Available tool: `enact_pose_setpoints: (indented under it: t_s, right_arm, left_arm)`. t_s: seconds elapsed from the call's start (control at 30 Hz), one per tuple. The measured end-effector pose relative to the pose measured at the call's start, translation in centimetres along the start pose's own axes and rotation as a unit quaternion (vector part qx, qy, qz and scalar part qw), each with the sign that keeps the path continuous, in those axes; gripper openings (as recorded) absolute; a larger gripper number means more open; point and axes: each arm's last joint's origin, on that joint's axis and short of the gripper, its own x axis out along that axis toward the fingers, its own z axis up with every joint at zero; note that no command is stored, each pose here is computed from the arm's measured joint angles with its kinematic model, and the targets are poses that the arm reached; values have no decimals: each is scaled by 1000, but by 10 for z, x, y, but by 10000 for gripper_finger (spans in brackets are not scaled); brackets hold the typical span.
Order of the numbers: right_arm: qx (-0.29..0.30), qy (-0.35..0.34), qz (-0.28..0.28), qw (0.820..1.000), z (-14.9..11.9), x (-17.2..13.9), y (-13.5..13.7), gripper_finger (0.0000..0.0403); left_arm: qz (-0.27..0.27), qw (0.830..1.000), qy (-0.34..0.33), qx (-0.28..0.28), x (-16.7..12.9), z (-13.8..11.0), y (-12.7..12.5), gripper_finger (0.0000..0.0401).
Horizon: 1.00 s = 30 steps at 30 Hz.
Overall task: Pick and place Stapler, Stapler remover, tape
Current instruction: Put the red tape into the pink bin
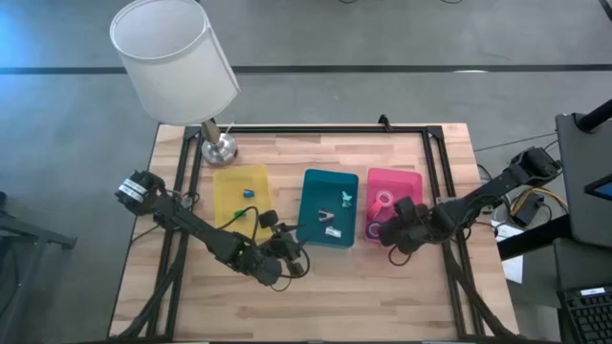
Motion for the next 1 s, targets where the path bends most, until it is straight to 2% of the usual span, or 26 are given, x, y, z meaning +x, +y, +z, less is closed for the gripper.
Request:
enact_pose_setpoints:
  t_s: [0.17,0.3,0.47,0.67,1.0]
  right_arm:
    - [-29,-47,7,998,7,-7,7,187]
    - [-11,-43,-8,999,7,-9,5,187]
    - [11,-8,-53,999,4,-7,-5,187]
    - [13,-20,-117,993,5,-7,-16,187]
    - [-3,-70,-112,991,7,-6,-14,187]
  left_arm:
    - [0,1000,0,0,0,0,0,165]
    - [0,1000,0,0,0,0,0,165]
    - [0,1000,0,0,0,0,0,165]
    - [0,1000,-1,-2,0,0,0,165]
    - [1,1000,-1,-3,0,0,0,165]
